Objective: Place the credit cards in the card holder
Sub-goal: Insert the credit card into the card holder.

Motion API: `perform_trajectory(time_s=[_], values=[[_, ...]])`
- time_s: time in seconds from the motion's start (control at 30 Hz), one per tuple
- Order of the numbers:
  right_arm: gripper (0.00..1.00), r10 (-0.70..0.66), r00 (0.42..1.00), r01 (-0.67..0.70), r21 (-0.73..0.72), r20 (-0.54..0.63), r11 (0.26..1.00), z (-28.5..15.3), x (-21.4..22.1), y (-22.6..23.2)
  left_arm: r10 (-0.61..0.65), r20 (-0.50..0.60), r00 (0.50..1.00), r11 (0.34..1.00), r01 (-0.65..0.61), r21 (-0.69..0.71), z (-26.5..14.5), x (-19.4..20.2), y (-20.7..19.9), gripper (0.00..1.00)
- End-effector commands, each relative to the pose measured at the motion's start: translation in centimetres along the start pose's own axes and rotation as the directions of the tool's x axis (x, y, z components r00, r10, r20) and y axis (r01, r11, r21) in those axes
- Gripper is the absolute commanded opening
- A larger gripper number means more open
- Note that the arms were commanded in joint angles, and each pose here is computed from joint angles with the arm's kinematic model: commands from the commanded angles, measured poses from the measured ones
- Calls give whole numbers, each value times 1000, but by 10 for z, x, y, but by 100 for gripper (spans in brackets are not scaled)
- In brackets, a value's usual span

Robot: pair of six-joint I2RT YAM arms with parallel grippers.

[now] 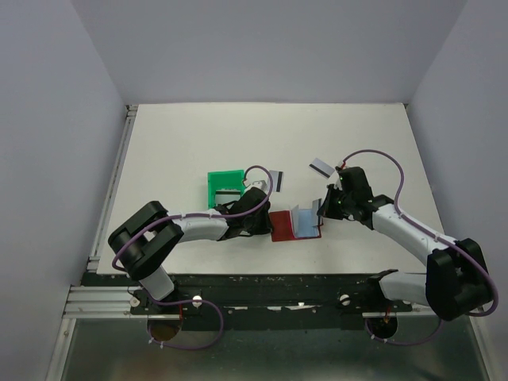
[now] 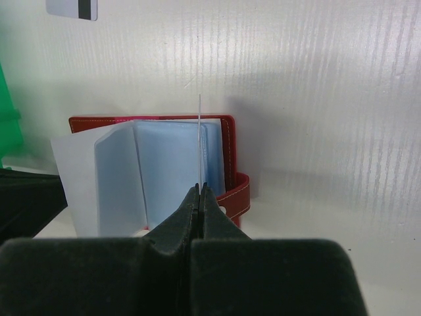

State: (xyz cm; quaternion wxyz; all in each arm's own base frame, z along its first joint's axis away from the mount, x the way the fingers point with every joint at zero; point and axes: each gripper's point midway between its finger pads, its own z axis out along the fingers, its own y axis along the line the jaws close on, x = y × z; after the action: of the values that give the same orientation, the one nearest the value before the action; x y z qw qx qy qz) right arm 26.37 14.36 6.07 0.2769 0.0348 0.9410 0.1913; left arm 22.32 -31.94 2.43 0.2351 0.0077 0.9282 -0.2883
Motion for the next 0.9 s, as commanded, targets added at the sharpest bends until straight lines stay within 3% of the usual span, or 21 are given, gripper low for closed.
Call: perform_trajectory(time_s=[0.0,0.87], values=[[0,6,1000,-6,43,-2,999,0,-1,-8,9,-92,996,996,-17,-86,5,27,27,11],[0,2,1000,-5,85,30,996,-9,-7,-14,7,-97,995,996,-15,-88,6,28,28,10]])
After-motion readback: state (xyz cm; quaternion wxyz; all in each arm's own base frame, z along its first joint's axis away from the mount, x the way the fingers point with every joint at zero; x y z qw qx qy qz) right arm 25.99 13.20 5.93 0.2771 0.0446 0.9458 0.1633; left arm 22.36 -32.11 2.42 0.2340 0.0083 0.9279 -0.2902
